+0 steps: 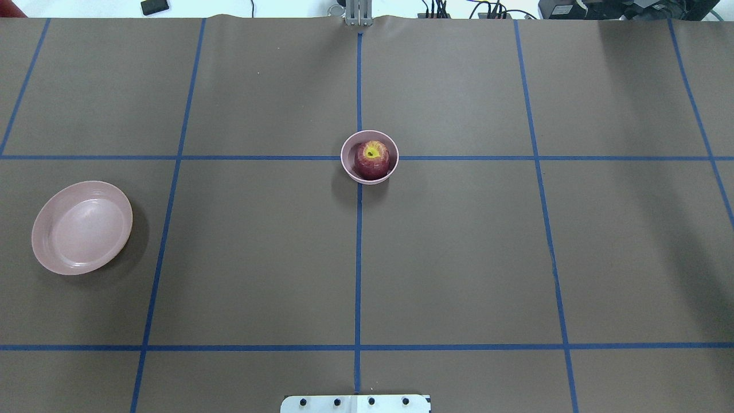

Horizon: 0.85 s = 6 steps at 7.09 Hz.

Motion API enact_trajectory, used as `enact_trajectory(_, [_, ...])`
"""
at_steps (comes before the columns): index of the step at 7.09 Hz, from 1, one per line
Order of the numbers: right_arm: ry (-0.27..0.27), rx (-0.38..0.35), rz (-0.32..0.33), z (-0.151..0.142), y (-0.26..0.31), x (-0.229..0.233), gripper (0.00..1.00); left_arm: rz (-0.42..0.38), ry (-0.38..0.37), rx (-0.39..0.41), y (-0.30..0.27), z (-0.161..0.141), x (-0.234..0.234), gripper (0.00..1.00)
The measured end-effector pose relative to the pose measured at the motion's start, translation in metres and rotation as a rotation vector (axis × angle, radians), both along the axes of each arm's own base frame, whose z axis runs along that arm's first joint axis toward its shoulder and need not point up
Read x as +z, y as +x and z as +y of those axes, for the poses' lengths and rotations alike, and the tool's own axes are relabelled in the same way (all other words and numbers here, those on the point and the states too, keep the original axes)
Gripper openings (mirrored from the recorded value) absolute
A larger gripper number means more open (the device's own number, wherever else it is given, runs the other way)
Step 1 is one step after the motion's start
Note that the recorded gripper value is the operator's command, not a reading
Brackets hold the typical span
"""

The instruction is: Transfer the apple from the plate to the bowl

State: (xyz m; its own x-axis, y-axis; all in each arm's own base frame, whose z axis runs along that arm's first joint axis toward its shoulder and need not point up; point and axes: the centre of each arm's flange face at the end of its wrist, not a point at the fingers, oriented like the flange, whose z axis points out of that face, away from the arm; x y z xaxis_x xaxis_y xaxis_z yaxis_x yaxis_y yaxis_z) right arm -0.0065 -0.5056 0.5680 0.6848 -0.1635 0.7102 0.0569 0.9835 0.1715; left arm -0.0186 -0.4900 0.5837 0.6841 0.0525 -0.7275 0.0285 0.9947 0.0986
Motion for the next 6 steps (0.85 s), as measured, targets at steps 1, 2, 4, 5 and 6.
enact_trajectory(1, [0.003,-0.001,-0.002,0.0002,-0.0001,-0.0011,1.0,0.0,0.008,0.0,-0.0003,0.0008,-0.0018,0.98])
enact_trajectory(2, [0.002,-0.001,-0.002,0.001,0.0001,-0.0009,1.0,0.001,0.018,0.0,-0.0003,0.0005,-0.0006,0.98])
enact_trajectory(4, [-0.003,-0.001,-0.001,0.002,0.0003,0.0019,1.0,0.001,0.028,-0.002,-0.0003,0.0002,0.002,0.98])
enact_trajectory(5, [-0.004,-0.001,-0.001,0.0021,0.0003,0.0024,1.0,0.001,0.029,-0.002,-0.0002,-0.0002,0.0026,0.98])
enact_trajectory(6, [-0.003,-0.003,0.0,0.0025,0.0003,0.0035,1.0,0.001,0.031,-0.002,-0.0002,-0.0006,0.0018,0.98])
